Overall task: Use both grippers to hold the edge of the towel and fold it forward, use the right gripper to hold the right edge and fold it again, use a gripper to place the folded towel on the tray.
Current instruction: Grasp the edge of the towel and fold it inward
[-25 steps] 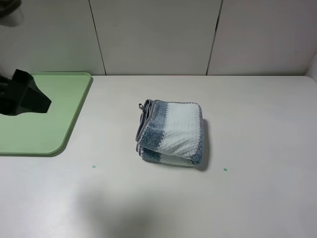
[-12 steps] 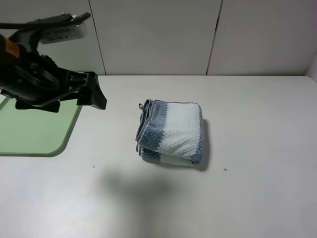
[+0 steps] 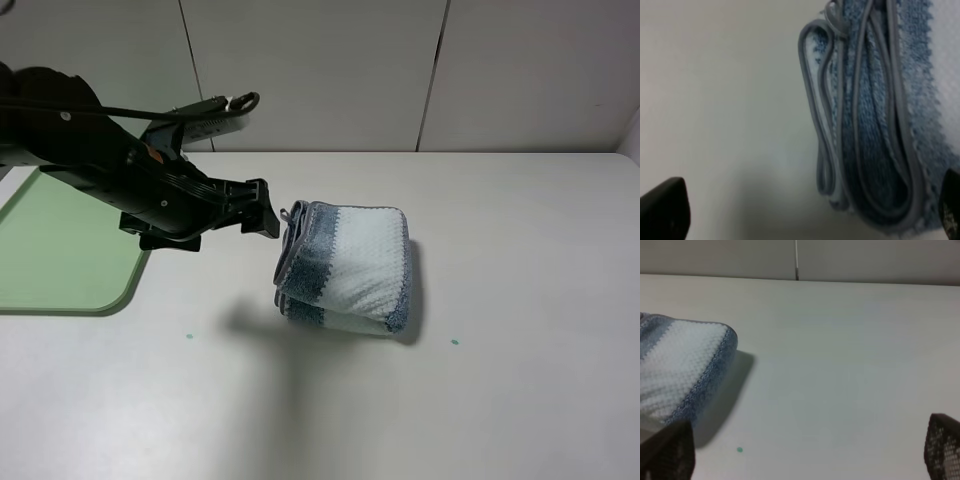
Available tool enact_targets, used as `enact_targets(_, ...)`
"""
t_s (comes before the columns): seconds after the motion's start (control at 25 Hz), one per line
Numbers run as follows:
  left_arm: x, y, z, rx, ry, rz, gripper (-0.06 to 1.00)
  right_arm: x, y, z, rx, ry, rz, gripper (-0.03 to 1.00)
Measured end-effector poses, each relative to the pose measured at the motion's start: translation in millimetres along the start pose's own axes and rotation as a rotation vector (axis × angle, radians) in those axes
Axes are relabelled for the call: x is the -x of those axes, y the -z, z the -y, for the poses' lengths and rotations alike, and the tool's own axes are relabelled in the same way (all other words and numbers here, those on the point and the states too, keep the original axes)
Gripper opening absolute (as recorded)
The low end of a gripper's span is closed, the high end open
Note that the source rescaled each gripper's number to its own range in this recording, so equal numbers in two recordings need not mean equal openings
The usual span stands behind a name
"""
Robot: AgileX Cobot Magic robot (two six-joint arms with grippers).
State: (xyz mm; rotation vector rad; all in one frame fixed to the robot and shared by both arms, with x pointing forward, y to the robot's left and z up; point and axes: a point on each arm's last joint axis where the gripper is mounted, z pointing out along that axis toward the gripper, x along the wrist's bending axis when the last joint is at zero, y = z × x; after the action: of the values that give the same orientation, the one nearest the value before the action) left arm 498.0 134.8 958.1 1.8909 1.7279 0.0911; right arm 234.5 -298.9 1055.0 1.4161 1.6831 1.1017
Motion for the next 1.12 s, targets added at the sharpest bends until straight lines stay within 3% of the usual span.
enact_targets(0.28,-1.9,-18.6,-2.9,0.051,0.016,-0.002,0.94,0.0,0.0,0.0,0.0,0.0,0.0,1.0)
enact_targets(0.56,7.3,-31.3,-0.5,0.092,0.011,0.018,0.78,0.0,0.0,0.0,0.0,0.0,0.0,1.0)
enact_targets(1.12,23.5,-59.8,-2.9,0.137,-0.119,0.03,0.8,-0.2,0.0,0.0,0.0,-0.002,-0.003,1.0)
